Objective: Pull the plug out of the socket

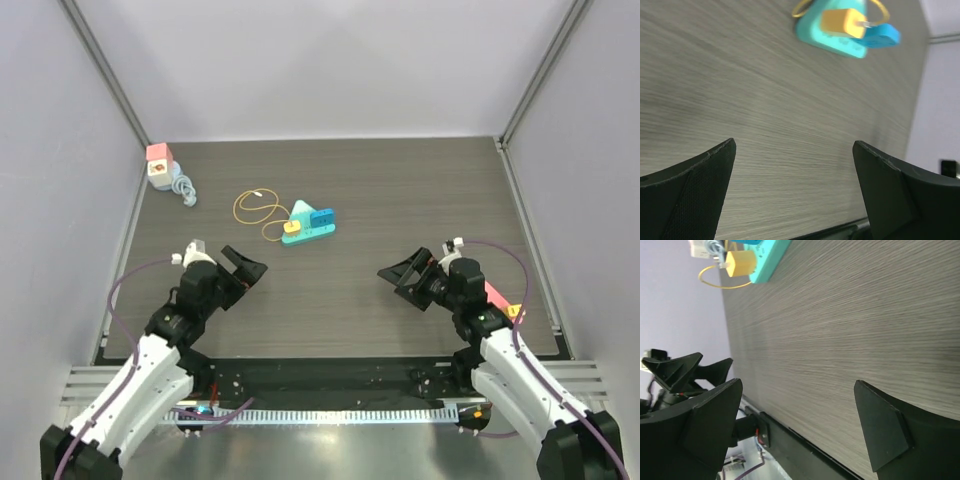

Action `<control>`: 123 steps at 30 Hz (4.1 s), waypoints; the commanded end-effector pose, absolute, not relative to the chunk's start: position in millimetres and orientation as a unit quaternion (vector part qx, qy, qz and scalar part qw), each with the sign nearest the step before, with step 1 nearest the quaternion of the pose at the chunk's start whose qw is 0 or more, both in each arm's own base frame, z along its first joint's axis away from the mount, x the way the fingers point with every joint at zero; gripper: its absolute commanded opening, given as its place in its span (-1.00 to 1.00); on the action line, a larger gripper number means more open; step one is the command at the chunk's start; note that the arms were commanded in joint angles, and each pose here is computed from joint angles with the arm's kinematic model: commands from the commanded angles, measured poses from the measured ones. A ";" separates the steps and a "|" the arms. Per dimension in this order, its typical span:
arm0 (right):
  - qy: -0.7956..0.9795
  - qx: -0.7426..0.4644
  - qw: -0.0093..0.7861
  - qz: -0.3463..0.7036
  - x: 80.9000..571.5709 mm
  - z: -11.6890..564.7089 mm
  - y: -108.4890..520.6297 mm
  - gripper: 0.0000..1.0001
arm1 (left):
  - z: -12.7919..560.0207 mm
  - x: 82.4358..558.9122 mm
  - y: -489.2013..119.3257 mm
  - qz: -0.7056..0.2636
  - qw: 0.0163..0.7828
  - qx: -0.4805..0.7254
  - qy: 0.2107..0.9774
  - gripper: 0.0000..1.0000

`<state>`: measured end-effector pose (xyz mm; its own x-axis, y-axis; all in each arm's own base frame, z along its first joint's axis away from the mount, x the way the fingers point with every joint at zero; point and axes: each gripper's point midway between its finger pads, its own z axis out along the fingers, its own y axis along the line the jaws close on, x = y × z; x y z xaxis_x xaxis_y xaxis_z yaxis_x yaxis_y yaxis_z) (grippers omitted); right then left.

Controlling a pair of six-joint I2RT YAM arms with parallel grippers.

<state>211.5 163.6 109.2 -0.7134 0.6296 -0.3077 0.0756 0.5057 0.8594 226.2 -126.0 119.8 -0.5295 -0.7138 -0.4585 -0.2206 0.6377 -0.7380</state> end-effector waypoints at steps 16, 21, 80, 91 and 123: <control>0.904 0.225 0.330 0.155 248.7 96.4 88.8 1.00 | 115.3 229.5 -54.3 -0.045 0.346 -0.362 0.864 0.99; 0.903 0.241 0.335 0.118 254.0 111.8 71.0 0.99 | 129.3 259.1 -114.2 -0.194 0.354 -0.273 0.873 0.99; 0.754 0.607 0.241 -0.069 190.9 76.6 -122.8 0.84 | 114.3 228.6 -571.7 -0.560 0.233 0.300 0.736 0.95; 0.809 0.535 0.245 0.006 216.7 61.3 -63.2 0.73 | 113.8 237.1 -567.9 -0.546 0.247 0.295 0.745 0.94; 0.832 0.417 0.365 -0.004 243.9 158.4 -33.6 0.82 | 91.4 245.0 -554.9 -0.590 0.201 0.154 0.767 0.03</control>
<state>258.7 -19.2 157.0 -0.3702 0.7324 -0.5715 0.6677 0.6375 0.3845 251.3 -538.6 69.3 -0.8768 0.0095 -0.4807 0.4552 0.3380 -0.8237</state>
